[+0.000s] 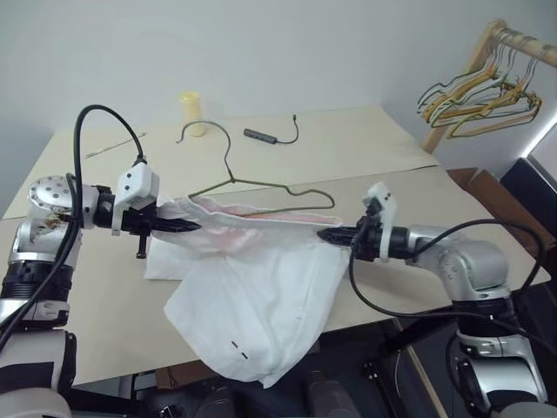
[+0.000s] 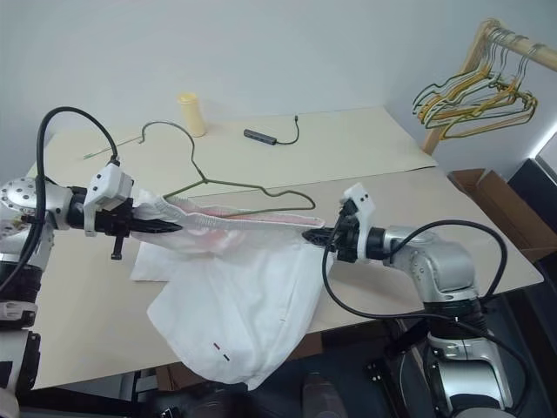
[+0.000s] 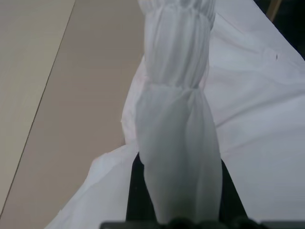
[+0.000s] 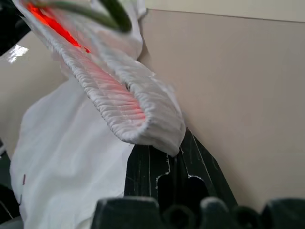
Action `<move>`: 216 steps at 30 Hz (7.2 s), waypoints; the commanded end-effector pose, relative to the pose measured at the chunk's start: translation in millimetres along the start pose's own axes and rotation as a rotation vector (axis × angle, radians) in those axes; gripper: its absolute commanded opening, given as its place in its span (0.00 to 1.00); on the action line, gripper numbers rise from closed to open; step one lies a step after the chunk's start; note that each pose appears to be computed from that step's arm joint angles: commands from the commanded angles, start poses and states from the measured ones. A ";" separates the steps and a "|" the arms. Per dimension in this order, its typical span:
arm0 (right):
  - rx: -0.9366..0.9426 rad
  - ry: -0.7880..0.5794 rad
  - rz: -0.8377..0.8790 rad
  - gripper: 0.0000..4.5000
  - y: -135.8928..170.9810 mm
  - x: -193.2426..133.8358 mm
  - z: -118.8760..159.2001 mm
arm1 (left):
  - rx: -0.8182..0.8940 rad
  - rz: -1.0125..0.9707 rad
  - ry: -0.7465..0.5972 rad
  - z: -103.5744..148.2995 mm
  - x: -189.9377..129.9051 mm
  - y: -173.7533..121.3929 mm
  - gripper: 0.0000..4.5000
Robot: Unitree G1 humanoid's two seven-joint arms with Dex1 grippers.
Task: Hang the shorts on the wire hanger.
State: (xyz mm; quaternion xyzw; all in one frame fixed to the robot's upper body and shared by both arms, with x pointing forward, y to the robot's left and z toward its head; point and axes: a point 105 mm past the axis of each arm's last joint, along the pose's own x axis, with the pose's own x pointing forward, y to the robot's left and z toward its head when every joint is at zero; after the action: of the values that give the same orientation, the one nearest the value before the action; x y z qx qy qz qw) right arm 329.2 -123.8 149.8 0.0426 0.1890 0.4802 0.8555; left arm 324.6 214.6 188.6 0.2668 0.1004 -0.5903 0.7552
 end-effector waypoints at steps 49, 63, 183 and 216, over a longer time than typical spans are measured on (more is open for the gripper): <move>-0.116 0.037 0.007 0.00 -5.2 -25.9 28.1 | 0.020 0.089 0.238 -37.2 -5.6 -3.2 0.00; -0.221 0.053 0.043 0.00 21.5 5.3 29.0 | 0.035 0.097 0.141 -19.7 11.6 6.7 0.00; -0.593 -0.048 0.390 0.00 86.0 85.9 88.9 | 0.066 0.080 0.261 -46.6 -17.9 10.8 0.15; -0.635 0.021 0.274 0.00 65.5 83.8 62.2 | 0.114 0.148 0.228 -14.8 -39.8 19.9 0.00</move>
State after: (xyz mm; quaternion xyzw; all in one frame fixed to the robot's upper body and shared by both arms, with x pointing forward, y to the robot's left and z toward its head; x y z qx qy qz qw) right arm 341.1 -12.4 173.1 -0.2029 0.0742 0.6246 0.7505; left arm 336.0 258.2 189.1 0.3713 0.1473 -0.5121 0.7604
